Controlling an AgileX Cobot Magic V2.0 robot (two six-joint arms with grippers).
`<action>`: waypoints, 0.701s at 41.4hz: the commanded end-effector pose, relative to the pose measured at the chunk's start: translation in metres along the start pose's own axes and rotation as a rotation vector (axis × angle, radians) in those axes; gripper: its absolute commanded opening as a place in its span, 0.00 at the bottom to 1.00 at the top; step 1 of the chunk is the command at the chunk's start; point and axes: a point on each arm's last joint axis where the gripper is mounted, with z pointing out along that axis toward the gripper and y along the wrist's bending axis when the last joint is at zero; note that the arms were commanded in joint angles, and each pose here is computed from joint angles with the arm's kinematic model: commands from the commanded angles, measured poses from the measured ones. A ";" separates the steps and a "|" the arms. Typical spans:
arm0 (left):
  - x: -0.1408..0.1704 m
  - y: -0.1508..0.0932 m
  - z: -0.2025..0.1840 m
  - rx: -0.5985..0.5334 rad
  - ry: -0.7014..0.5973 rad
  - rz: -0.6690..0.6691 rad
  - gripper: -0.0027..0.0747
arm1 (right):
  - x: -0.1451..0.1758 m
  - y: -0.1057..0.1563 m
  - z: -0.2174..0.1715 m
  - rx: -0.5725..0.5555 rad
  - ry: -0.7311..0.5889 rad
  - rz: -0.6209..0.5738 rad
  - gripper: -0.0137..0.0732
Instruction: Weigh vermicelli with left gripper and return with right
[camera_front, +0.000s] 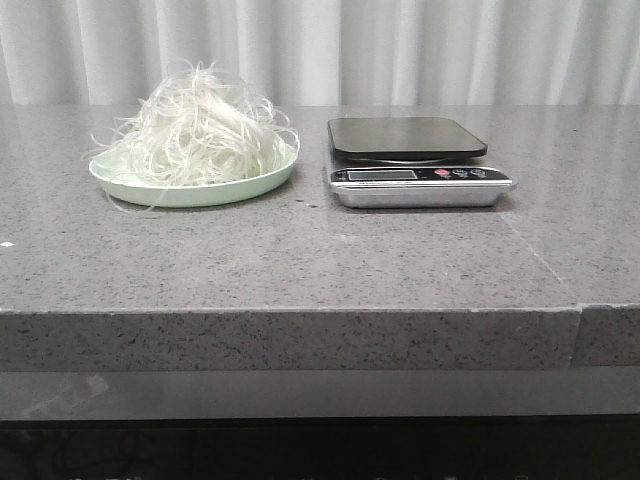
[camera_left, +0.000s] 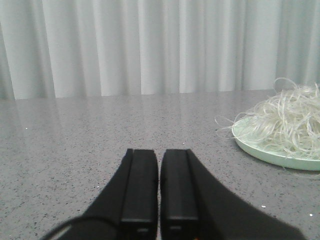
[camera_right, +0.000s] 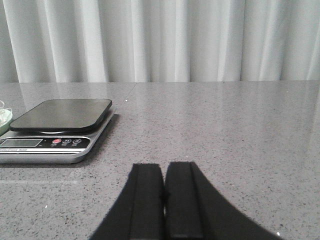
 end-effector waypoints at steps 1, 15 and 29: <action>-0.007 0.000 -0.002 -0.005 -0.100 -0.019 0.22 | -0.013 0.000 -0.002 0.005 -0.130 -0.015 0.34; -0.062 0.003 -0.012 -0.013 -0.291 -0.012 0.22 | -0.059 0.005 -0.010 -0.009 -0.188 -0.022 0.34; -0.155 0.007 -0.020 -0.007 -0.237 -0.012 0.22 | -0.155 0.014 -0.015 -0.001 -0.178 -0.107 0.34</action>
